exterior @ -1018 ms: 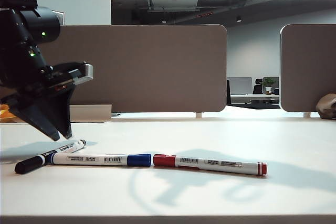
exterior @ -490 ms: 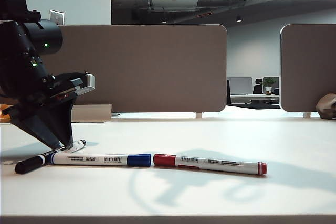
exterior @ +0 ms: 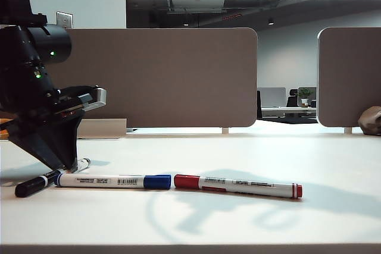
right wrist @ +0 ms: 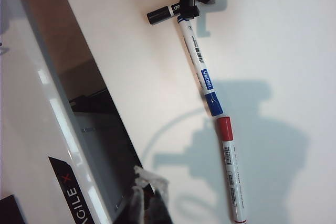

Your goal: Pick up the markers one by one and line them up horizontally in a straight line on the table.

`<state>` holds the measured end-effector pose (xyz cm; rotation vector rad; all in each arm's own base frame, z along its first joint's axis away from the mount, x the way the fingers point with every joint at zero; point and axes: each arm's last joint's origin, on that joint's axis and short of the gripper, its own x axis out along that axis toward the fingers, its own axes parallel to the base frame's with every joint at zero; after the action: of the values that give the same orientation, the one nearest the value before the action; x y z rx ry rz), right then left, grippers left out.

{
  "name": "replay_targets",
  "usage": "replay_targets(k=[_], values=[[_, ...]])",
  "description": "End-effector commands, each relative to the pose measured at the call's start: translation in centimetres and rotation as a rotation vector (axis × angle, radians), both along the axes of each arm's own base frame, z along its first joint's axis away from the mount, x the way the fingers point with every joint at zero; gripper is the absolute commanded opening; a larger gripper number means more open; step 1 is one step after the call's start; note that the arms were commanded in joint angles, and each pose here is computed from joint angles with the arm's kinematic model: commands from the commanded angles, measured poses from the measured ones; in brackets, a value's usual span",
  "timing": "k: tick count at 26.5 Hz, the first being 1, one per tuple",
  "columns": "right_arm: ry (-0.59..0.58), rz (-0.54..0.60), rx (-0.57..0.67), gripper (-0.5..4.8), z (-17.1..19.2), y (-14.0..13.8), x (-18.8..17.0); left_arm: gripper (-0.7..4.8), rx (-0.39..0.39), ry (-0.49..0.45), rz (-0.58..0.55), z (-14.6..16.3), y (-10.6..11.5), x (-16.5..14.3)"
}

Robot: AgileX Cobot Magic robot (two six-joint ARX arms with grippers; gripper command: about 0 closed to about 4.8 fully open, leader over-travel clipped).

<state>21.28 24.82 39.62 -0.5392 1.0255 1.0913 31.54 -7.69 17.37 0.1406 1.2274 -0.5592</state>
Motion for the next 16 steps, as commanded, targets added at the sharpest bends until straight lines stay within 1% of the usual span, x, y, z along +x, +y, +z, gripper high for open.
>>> replay_targets(k=[1,6,9,11,13,16], values=[[-0.002,0.011,0.021,0.30,0.42,-0.07,-0.26,1.11,0.057,0.049,-0.011,-0.77,0.19,-0.25],[0.001,0.016,0.025,0.30,0.42,-0.05,-0.28,1.11,0.139,0.056,-0.047,-0.97,0.44,-0.48],[0.007,0.019,0.030,0.30,0.43,-0.05,-0.29,1.11,0.243,0.061,-0.085,-1.05,0.81,-0.73],[0.007,0.019,0.030,0.30,0.43,-0.05,-0.29,1.11,0.280,0.059,-0.092,-1.01,0.96,-0.78],[0.007,0.019,0.030,0.30,0.43,-0.05,-0.29,1.11,0.284,0.064,-0.099,-0.91,0.99,-0.91],[0.007,0.020,0.031,0.30,0.43,-0.05,-0.29,1.11,0.298,0.056,-0.139,-0.39,1.08,-1.21]])
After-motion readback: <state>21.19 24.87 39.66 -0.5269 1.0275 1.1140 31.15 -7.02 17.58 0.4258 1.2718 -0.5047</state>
